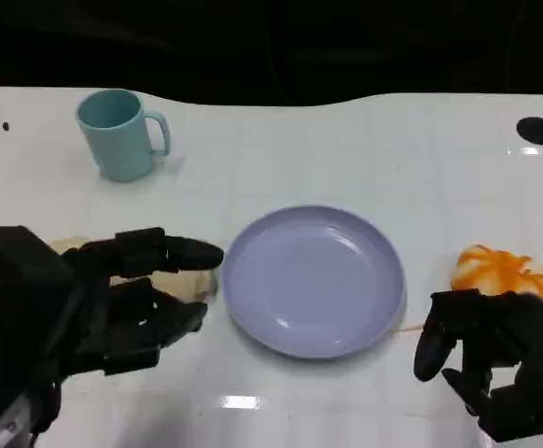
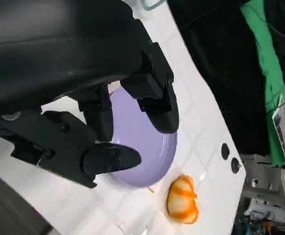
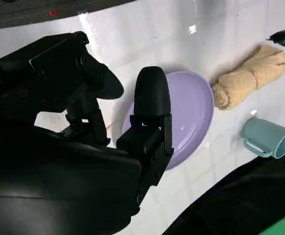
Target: Grasp the towel on the left side of the plate with the left hand and place it into the plate.
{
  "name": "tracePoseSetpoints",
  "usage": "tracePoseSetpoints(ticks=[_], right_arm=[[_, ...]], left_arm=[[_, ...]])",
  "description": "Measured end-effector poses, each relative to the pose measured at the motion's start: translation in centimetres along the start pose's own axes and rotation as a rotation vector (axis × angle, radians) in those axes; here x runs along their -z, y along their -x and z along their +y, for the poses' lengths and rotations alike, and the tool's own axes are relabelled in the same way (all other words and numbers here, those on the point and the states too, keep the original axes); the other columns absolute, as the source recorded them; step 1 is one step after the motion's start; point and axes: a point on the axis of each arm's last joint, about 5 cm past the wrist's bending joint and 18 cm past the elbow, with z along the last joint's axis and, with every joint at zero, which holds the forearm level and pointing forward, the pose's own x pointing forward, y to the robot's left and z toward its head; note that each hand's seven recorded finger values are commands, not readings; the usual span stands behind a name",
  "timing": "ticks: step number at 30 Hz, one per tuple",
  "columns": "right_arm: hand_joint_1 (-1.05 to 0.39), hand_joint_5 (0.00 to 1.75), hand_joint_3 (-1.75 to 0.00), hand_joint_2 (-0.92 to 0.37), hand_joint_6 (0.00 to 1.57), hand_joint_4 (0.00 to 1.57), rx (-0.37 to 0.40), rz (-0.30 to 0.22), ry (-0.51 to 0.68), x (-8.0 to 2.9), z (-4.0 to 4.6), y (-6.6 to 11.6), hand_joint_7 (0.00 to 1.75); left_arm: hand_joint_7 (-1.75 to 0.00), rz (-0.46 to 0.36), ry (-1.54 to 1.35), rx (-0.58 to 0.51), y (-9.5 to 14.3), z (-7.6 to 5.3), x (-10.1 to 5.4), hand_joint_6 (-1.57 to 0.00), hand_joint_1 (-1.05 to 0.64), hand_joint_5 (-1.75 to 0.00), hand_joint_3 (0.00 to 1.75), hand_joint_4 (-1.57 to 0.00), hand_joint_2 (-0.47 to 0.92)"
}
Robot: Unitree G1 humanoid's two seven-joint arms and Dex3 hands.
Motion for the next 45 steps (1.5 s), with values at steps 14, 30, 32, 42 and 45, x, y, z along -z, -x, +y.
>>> tracePoseSetpoints(ticks=[14, 30, 32, 42, 45], right_arm=[[0.03, 1.75, -1.09, -0.56, 0.7, 0.72, 0.003, 0.007, -0.007, -0.1, -0.06, 0.0, 1.45], [0.02, 1.75, -1.1, -0.56, 0.7, 0.73, 0.006, -0.006, -0.006, -0.4, 0.05, 0.1, 1.45], [0.02, 1.75, -1.1, -0.55, 0.7, 0.73, 0.006, -0.005, -0.005, -0.4, 0.05, 0.1, 1.45], [0.01, 1.75, -1.1, -0.55, 0.7, 0.73, 0.006, 0.0, -0.003, -0.2, 0.13, 0.4, 1.43], [0.02, 1.75, -1.1, -0.55, 0.7, 0.72, 0.007, 0.001, -0.002, -0.1, 0.11, 0.5, 1.44]], left_arm=[[0.0, -0.108, -0.801, -0.031, -2.8, 1.5, -2.5, -0.39, -0.49, -0.53, 0.0, -0.2, 0.91], [-0.01, 0.116, -1.289, 0.093, -7.8, 1.6, -1.0, -0.41, -0.55, -0.14, 0.0, -0.47, 0.86], [-0.01, 0.149, -1.307, 0.11, -8.4, 1.5, -0.2, -0.44, -0.54, -0.12, 0.0, -0.53, 0.85], [0.0, 0.254, -1.354, 0.157, -11.6, 1.6, 3.6, -0.45, -0.6, -0.06, 0.01, -0.56, 0.91], [-0.01, 0.245, -1.359, 0.151, -12.5, 1.4, 3.9, -0.46, -0.61, -0.06, 0.01, -0.59, 0.9]])
